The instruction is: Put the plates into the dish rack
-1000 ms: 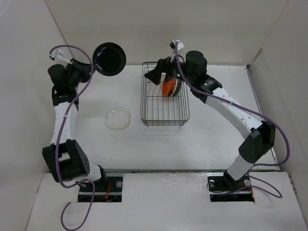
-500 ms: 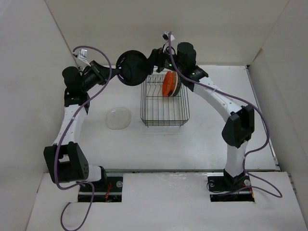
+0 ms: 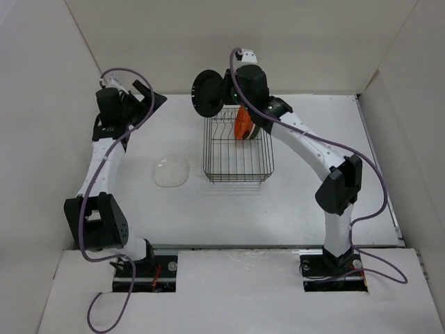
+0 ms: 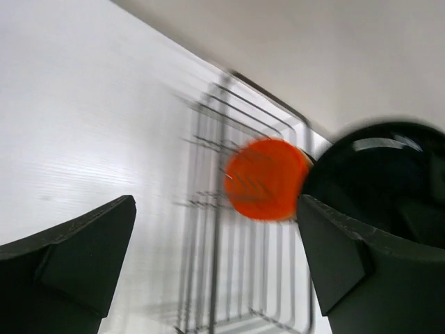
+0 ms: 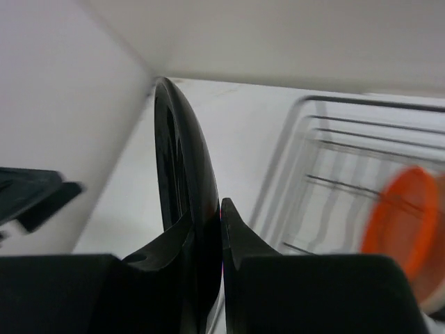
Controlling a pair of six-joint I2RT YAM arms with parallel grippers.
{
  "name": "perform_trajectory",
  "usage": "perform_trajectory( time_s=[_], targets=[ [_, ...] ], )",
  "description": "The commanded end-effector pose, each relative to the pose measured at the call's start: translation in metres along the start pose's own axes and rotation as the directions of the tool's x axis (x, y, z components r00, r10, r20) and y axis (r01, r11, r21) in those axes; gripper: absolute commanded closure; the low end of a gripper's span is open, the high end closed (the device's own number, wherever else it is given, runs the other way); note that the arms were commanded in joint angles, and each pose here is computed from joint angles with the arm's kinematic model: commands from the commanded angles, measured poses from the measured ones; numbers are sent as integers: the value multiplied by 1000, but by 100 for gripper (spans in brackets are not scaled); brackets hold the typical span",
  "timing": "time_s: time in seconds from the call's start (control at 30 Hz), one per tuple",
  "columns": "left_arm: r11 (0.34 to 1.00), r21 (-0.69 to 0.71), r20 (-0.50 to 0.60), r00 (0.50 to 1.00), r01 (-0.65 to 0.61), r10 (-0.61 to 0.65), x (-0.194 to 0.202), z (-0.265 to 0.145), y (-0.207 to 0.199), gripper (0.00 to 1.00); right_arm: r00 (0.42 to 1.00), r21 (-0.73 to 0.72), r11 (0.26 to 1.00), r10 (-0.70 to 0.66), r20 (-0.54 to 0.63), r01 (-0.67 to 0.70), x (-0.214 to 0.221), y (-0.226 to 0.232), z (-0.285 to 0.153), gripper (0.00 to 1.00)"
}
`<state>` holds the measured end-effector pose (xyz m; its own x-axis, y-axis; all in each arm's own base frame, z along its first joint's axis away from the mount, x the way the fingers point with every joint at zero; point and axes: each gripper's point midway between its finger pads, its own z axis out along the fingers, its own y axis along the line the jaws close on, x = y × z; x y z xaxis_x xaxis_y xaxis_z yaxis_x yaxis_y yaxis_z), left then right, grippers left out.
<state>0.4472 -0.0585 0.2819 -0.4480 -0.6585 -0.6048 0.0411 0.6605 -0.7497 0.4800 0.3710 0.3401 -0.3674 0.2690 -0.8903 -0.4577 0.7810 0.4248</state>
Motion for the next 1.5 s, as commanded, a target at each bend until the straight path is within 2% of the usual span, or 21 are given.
perform_trajectory(
  time_s=[0.0,0.03,0.07,0.13,0.23,0.37,0.47,0.7,0.9,1.3,1.37,1.43,1.47],
  targets=[
    [916,-400,71,995,-38,73,-29,-14,63,0,986,482,874,-123,115,53,-54,-46,-47,100],
    [872,-488,85,993,-26,77,-33,-16,81,0,987,548,833,-143,77,78,-40,-61,-41,100],
    [830,-558,50,998,-13,49,-28,-15,102,0,982,627,774,-171,76,86,-41,-72,-48,100],
    [801,-599,33,999,-14,42,-25,-14,120,0,983,684,721,-179,35,107,-28,-86,-48,100],
    [770,-636,48,999,41,-14,-20,-14,147,0,983,718,687,-184,19,115,-20,-100,-45,100],
    [759,-650,37,999,51,-36,-13,-9,156,0,986,733,671,-165,1,111,-6,-116,-36,100],
    [740,-672,28,999,41,-30,-8,-12,164,0,990,706,699,-139,-21,113,4,-125,-21,100],
    [740,-671,29,999,41,-29,-8,-14,163,0,996,666,741,-81,-39,87,18,-142,0,100],
    [756,-653,-9,998,41,-61,9,-11,167,0,995,612,786,-34,-95,85,49,-145,24,100],
    [763,-645,-4,998,44,-61,11,-10,163,0,992,616,782,-22,-126,95,72,-154,38,100],
    [763,-645,-4,998,44,-61,11,-10,163,0,992,616,782,-22,-126,95,73,-154,38,90],
    [754,-655,-17,997,43,-72,17,-9,169,0,991,610,787,-19,-129,95,73,-152,39,53],
    [759,-650,-27,997,35,-68,21,-7,166,0,991,601,794,-15,-134,93,75,-151,40,27]
  ],
)
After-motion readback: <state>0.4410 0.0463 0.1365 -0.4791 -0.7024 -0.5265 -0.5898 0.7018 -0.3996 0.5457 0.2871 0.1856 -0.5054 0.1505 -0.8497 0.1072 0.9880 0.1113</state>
